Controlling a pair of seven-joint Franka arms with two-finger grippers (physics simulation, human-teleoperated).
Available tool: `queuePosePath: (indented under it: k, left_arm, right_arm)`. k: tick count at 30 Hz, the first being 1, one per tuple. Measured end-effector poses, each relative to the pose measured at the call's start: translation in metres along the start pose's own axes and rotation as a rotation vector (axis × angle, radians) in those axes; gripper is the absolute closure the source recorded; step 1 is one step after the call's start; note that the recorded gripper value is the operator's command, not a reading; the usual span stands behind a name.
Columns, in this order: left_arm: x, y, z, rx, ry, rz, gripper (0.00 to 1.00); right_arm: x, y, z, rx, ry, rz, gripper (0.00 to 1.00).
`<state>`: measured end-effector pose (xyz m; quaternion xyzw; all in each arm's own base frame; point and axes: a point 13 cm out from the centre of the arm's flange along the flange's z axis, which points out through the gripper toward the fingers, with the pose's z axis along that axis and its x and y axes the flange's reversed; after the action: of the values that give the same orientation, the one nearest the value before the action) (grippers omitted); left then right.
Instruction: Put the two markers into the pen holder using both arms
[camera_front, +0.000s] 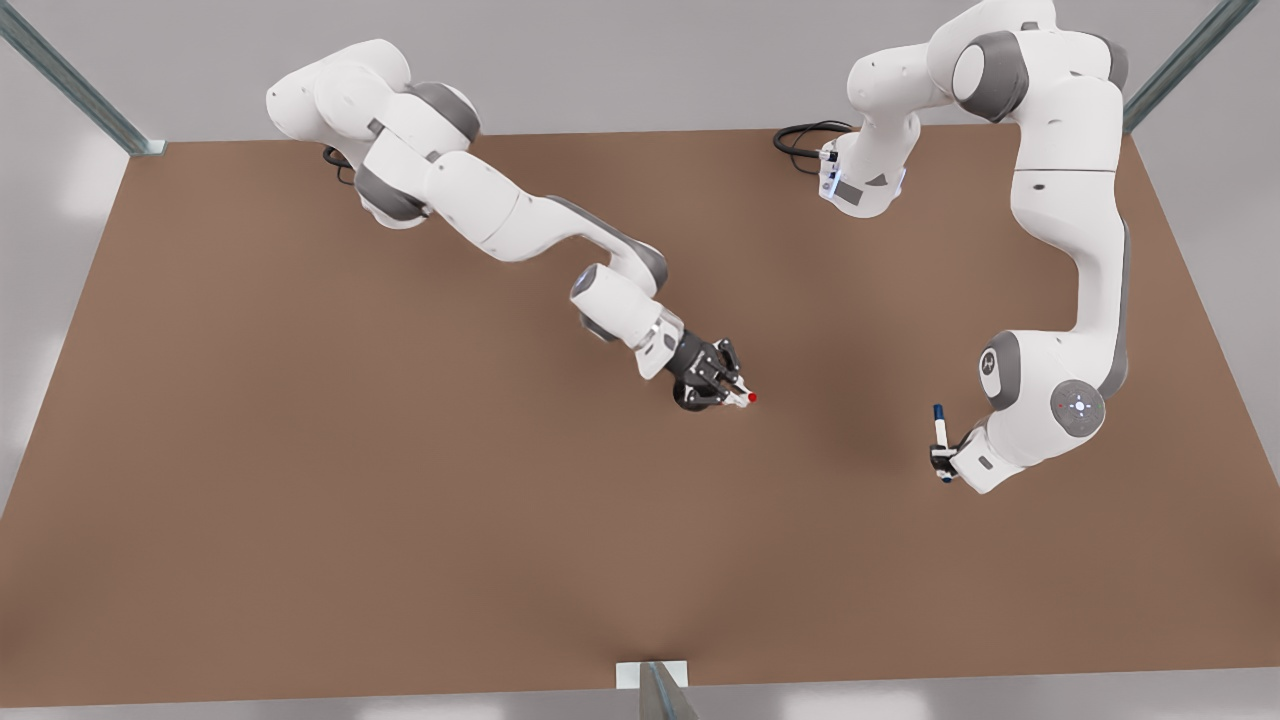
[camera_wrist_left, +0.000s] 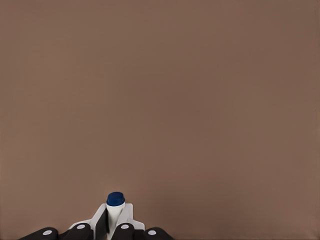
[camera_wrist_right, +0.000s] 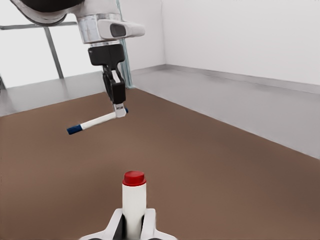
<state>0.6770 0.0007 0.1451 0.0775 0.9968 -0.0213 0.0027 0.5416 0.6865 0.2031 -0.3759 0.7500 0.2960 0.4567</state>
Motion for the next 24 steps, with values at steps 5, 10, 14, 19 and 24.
queuePosePath:
  k: [5,10,14,19,24]
  left_arm:
    - [0.002,-0.001,0.001,0.001,0.008,0.002,0.75]
    - [0.002,-0.004,-0.001,0.002,0.008,0.006,0.75]
    - [0.002,-0.004,-0.001,0.003,0.009,0.006,0.75]
    - [0.002,-0.001,-0.004,0.001,0.005,0.002,0.75]
    - [0.002,-0.007,-0.028,0.012,-0.003,-0.010,0.75]
  right_arm:
    - [0.007,0.050,-0.040,-0.040,0.074,0.011,0.79]
    - [0.047,0.061,-0.096,-0.027,0.188,0.004,0.79]
    - [0.049,0.068,-0.115,-0.014,0.205,0.023,0.79]
    - [0.080,0.065,-0.119,-0.002,0.255,0.052,0.79]
    - [0.066,0.023,-0.084,0.050,0.206,0.078,0.79]
